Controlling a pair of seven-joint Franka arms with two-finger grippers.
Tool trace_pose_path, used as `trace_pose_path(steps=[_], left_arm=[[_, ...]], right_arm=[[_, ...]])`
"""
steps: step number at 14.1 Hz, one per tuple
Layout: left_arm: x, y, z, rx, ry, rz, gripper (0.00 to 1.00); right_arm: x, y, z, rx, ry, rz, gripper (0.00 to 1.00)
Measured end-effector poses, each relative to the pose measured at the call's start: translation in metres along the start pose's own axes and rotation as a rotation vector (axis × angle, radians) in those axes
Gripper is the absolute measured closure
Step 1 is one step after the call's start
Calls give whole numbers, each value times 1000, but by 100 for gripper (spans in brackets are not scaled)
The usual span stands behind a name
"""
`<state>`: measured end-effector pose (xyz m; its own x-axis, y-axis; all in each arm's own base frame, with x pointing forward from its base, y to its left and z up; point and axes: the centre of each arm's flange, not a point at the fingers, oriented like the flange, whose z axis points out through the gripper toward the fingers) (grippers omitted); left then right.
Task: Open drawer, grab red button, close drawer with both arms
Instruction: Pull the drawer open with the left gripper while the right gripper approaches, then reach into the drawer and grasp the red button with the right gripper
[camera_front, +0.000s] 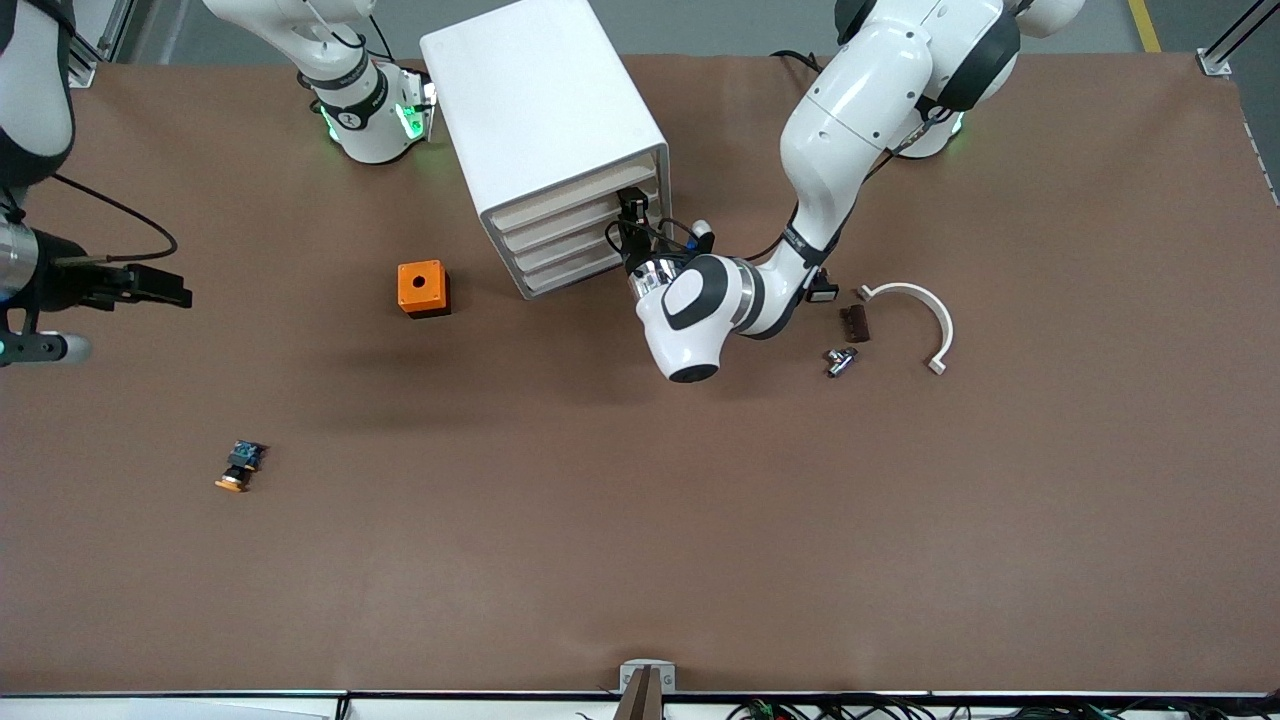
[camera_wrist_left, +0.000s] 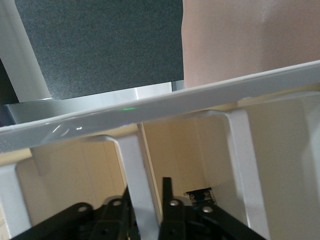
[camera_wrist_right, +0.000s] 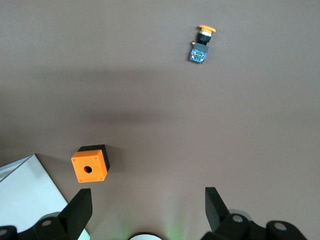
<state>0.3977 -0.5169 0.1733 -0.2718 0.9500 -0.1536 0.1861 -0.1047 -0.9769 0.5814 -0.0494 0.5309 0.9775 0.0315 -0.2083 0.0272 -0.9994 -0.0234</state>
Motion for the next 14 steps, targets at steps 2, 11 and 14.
trace_pose_path(steps=[2, 11, 14], left_arm=[[3, 4, -3, 6, -9, -22, 83], [44, 15, -85, 42, -182, -87, 92], [56, 16, -108, 36, -226, -90, 92]], right_arm=[[1, -1, -5, 1, 14, 7, 0], [-5, -150, -6, 0, 5, 405, 0], [-11, -205, -4, 20, 29, 498, 0]])
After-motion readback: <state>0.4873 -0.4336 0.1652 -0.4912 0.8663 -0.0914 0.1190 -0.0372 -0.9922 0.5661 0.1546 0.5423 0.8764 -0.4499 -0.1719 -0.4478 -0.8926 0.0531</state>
